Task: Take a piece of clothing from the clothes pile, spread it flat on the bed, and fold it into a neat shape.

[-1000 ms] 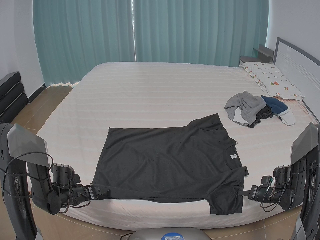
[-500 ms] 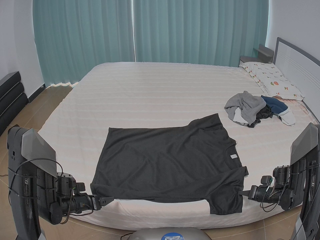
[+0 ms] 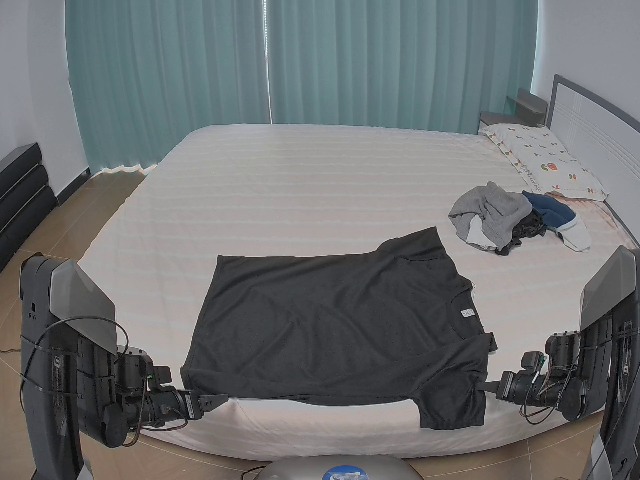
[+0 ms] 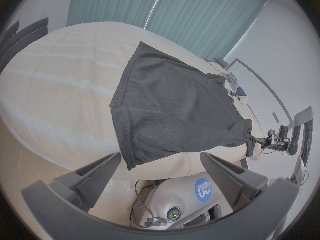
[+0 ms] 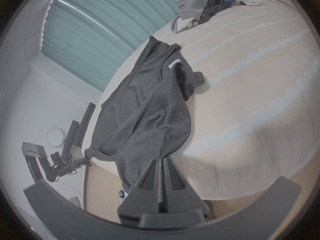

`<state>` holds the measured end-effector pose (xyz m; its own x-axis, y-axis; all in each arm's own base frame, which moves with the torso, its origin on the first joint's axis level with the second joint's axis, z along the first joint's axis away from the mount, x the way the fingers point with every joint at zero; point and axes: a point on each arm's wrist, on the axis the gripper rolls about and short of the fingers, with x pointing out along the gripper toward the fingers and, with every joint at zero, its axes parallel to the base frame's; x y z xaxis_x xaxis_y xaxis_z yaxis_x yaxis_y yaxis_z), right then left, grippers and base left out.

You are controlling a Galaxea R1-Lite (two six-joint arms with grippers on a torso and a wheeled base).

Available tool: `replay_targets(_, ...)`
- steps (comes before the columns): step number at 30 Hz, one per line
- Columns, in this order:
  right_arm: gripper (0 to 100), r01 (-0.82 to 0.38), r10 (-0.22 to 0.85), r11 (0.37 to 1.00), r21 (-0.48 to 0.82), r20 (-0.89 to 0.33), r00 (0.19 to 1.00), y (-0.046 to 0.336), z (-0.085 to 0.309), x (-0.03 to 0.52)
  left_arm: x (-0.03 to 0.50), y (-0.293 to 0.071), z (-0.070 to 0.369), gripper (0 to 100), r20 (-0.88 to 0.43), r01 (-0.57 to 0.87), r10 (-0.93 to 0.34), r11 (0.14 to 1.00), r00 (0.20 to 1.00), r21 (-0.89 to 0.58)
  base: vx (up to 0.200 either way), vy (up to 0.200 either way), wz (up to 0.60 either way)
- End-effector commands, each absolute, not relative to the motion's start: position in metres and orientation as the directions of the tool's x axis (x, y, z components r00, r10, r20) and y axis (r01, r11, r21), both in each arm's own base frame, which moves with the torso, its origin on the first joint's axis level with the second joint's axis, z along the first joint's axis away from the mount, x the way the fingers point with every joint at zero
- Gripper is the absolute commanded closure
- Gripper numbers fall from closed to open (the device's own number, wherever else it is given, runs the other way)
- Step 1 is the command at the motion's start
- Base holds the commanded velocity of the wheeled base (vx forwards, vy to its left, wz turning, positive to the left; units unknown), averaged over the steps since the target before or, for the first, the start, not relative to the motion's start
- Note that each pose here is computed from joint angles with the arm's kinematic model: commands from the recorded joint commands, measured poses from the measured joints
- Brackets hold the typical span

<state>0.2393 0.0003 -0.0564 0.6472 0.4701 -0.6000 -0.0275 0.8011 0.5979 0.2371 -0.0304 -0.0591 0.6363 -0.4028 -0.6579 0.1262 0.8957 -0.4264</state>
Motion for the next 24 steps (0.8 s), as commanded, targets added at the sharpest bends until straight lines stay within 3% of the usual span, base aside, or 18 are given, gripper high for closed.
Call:
replay_targets(1,100,-0.036,0.471,0.801,0.597,-0.593,0.654,0.0006,-0.0558,0.2402,0.2393,-0.0297,-0.0583,0,-0.647,0.127,-0.397,0.897,0.651,-0.423,0.0,0.0,0.0)
replay_targets(19,100,-0.034,0.472,0.801,0.598,-0.595,0.65,0.0009,-0.0563,0.2397,0.2467,-0.0297,-0.0556,0,-0.62,0.119,-0.403,0.887,0.673,-0.447,0.0,0.0,0.0)
replay_targets(20,100,-0.034,0.472,0.801,0.598,-0.595,0.65,0.0009,-0.0563,0.2397,0.247,-0.0297,-0.0556,100,-0.619,0.12,-0.403,0.887,0.674,-0.446,0.0,0.0,0.0)
replay_targets(24,100,-0.034,0.472,0.801,0.598,-0.595,0.65,0.0009,-0.0565,0.2397,0.2444,-0.0295,-0.0573,100,-0.63,0.113,-0.402,0.887,0.664,-0.447,0.0,0.0,0.0)
